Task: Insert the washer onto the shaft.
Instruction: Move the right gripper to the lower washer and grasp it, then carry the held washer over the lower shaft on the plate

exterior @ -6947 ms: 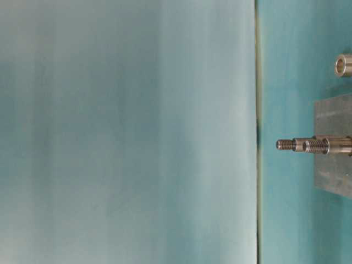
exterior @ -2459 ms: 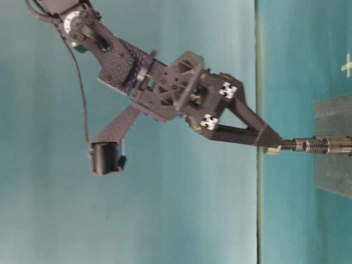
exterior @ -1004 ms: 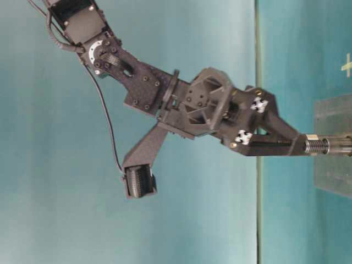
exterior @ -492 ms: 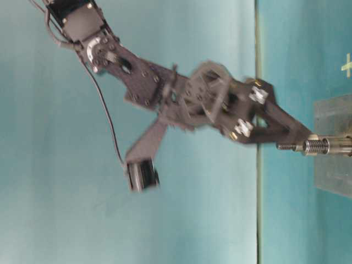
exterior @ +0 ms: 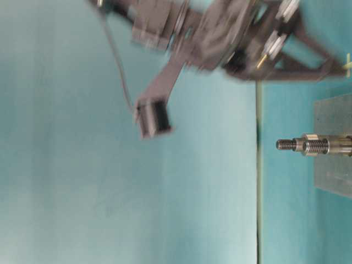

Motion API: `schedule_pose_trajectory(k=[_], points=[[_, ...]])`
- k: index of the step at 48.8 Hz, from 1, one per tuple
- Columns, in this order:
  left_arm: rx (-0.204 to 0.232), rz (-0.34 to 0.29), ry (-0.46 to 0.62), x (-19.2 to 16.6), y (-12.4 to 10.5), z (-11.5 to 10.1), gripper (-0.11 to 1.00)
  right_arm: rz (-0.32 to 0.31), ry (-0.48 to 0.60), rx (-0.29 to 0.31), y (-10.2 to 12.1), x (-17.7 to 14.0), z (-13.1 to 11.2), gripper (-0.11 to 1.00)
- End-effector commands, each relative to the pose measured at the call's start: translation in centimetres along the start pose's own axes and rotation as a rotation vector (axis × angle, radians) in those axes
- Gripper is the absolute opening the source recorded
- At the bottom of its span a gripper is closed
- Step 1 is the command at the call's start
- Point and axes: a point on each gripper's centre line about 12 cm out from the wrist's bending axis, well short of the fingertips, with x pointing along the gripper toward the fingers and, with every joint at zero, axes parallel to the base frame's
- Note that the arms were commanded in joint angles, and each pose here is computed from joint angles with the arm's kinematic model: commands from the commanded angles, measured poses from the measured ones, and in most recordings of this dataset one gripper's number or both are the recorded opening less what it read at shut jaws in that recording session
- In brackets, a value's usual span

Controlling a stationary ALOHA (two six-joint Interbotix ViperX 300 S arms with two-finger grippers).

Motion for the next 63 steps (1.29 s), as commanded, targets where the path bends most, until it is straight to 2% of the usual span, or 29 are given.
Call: schedule_pose_trajectory(k=[1, 15, 30, 47, 51, 63], points=[[0.0, -0.001, -0.028, -0.1, 0.0, 0.7, 0.0, 0.007, -0.046, 0.034, 0.1, -0.6, 0.5, 0.77], [0.002, -0.001, -0.026, -0.1, 0.0, 0.7, 0.0, 0.014, -0.028, 0.033, 0.7, 1.3, -0.2, 0.77], [0.002, -0.001, -0.025, -0.1, 0.0, 0.6, 0.0, 0.014, 0.005, 0.038, 1.0, 1.5, -1.5, 0.76], [0.002, -0.002, -0.021, 0.0, -0.1, 0.5, 0.0, 0.014, 0.008, 0.046, 1.0, 1.7, -1.6, 0.76], [0.004, -0.002, -0.023, 0.0, -0.1, 0.6, 0.0, 0.014, 0.006, 0.045, 1.0, 1.8, -1.6, 0.71], [0.006, -0.001, -0.026, 0.0, 0.0, 0.7, 0.0, 0.013, 0.019, 0.047, 1.0, 2.0, -1.8, 0.44]])
